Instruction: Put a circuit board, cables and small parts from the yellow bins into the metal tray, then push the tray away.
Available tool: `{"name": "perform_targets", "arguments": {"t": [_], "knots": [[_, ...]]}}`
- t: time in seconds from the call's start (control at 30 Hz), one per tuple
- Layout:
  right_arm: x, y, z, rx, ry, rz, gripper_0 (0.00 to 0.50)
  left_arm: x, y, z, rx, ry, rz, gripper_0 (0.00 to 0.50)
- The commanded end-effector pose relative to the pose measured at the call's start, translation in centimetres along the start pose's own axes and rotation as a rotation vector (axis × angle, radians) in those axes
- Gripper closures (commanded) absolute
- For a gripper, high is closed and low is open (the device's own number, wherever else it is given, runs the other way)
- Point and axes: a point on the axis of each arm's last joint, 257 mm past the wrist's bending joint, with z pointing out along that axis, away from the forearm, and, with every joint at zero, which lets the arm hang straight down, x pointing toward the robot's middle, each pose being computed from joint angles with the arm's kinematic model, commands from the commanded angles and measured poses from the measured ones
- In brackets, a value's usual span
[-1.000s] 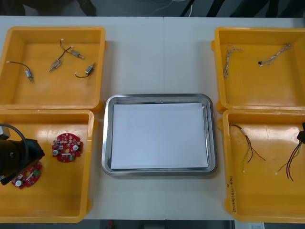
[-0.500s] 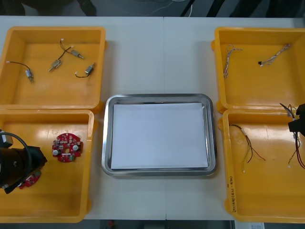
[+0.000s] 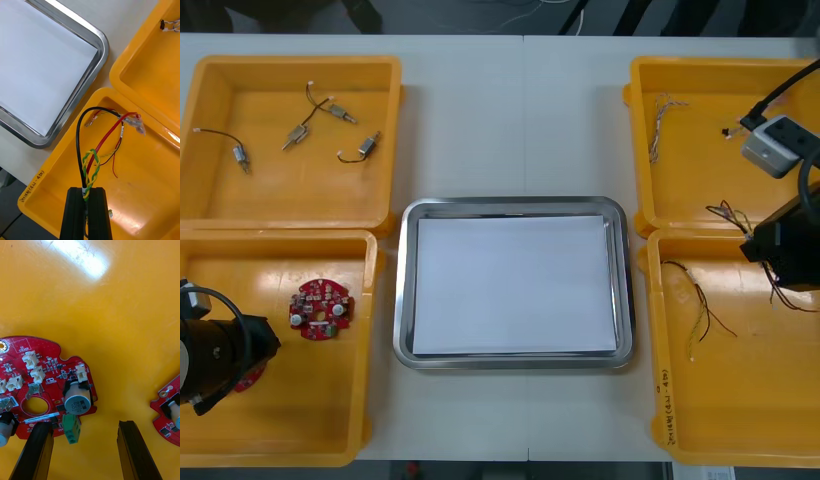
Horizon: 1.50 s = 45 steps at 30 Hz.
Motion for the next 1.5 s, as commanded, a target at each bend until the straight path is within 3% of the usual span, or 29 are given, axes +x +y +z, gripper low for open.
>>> {"name": "perform_targets", "arguments": {"t": [0.03, 0.5, 0.7, 1.2, 1.27, 1.3, 1.33, 1.5], "knots": [[-1.1, 0.4, 0.1, 0.064, 0.023, -0.205, 0.500, 1.9, 0.8, 0.5, -0.016, 0.024, -0.066, 0.000], [-2.2, 1.4, 2.4, 0.135, 0.091, -0.476, 0.500, 2.1, 1.0, 0.9, -0.023, 0.015, -0.057, 0.000], [-2.6, 1.5, 3.0, 0.132, 0.118, -0.499, 0.500, 2.0, 1.2, 1.0, -0.027, 0.010, -0.057, 0.000], [-2.8, 1.5, 3.1, 0.097, 0.133, -0.496, 0.500, 1.9, 1.3, 1.4, -0.027, 0.005, -0.059, 0.000], [-2.8, 1.5, 3.1, 0.098, 0.132, -0.500, 0.500, 1.8, 1.3, 1.4, -0.026, 0.005, -0.059, 0.224], [-2.8, 1.5, 3.1, 0.099, 0.133, -0.500, 0.500, 1.9, 1.2, 1.4, -0.026, 0.007, -0.058, 0.301], [-2.8, 1.5, 3.1, 0.097, 0.134, -0.500, 0.500, 1.9, 1.2, 1.4, -0.026, 0.007, -0.057, 0.488], [-2.8, 1.5, 3.2, 0.097, 0.134, -0.500, 0.500, 1.9, 1.3, 1.4, -0.029, 0.004, -0.052, 0.500]]}}
